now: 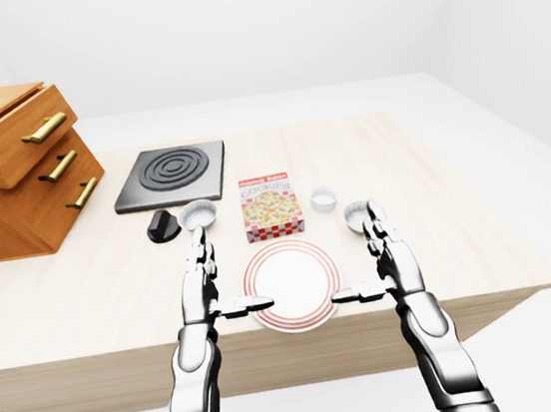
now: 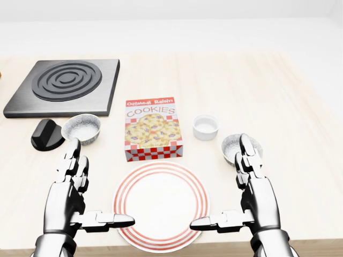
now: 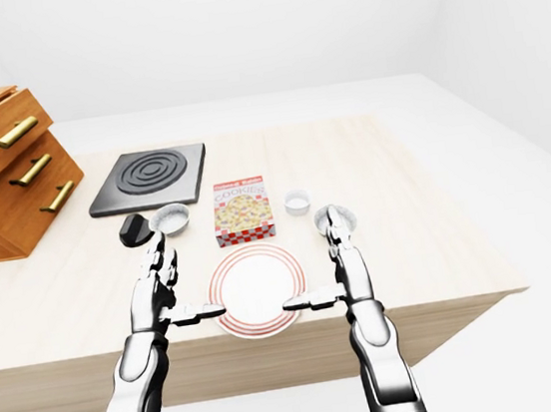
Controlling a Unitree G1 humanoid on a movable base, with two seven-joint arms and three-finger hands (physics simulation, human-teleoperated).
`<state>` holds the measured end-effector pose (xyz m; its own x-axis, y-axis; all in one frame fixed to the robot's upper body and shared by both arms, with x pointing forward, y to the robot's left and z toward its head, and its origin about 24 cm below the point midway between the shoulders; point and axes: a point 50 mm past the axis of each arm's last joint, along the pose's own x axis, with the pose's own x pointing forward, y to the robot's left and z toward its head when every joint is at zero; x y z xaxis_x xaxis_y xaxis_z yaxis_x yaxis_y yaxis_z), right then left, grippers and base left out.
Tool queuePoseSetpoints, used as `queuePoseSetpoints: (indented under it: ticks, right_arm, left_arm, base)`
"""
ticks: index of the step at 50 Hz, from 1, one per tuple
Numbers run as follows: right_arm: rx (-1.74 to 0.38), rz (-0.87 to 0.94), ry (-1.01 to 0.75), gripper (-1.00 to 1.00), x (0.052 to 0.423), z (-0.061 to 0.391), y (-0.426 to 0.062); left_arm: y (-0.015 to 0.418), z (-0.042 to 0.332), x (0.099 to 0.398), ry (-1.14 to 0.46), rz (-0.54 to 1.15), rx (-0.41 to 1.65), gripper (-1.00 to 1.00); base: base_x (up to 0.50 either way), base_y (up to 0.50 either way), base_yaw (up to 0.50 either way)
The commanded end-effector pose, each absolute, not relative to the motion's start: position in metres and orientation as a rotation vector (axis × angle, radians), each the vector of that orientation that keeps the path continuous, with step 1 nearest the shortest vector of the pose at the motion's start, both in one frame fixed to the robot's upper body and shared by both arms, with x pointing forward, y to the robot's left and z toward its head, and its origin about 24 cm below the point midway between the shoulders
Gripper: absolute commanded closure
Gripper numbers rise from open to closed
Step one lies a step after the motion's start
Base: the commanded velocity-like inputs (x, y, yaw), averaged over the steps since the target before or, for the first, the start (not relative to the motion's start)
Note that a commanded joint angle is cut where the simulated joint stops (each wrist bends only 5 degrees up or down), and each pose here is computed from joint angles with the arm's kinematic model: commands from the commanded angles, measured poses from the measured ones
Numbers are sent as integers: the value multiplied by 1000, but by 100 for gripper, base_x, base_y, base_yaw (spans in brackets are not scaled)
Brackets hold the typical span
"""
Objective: Pick the akita bowl next to the plate and place it on the plate.
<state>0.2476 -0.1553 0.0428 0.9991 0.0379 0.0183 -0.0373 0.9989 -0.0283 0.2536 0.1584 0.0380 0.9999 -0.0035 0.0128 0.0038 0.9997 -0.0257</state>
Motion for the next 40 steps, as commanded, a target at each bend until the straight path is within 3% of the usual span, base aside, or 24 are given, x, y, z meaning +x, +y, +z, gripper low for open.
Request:
queuePoseSetpoints:
  ticks: [1,20,40]
  right_arm:
    - [-35,47,-35,-100,246,45,-154]
    - [-31,54,-42,-100,244,46,-153]
    - [-31,51,-49,-100,245,47,-154]
  left_arm:
    - [159,36,254,-10,-1,-36,-100]
    - [160,36,254,-6,0,-38,-100]
    - [160,36,255,-6,4,-39,-100]
  base:
    - [18,0,0]
    - [22,0,0]
    - [0,0,0]
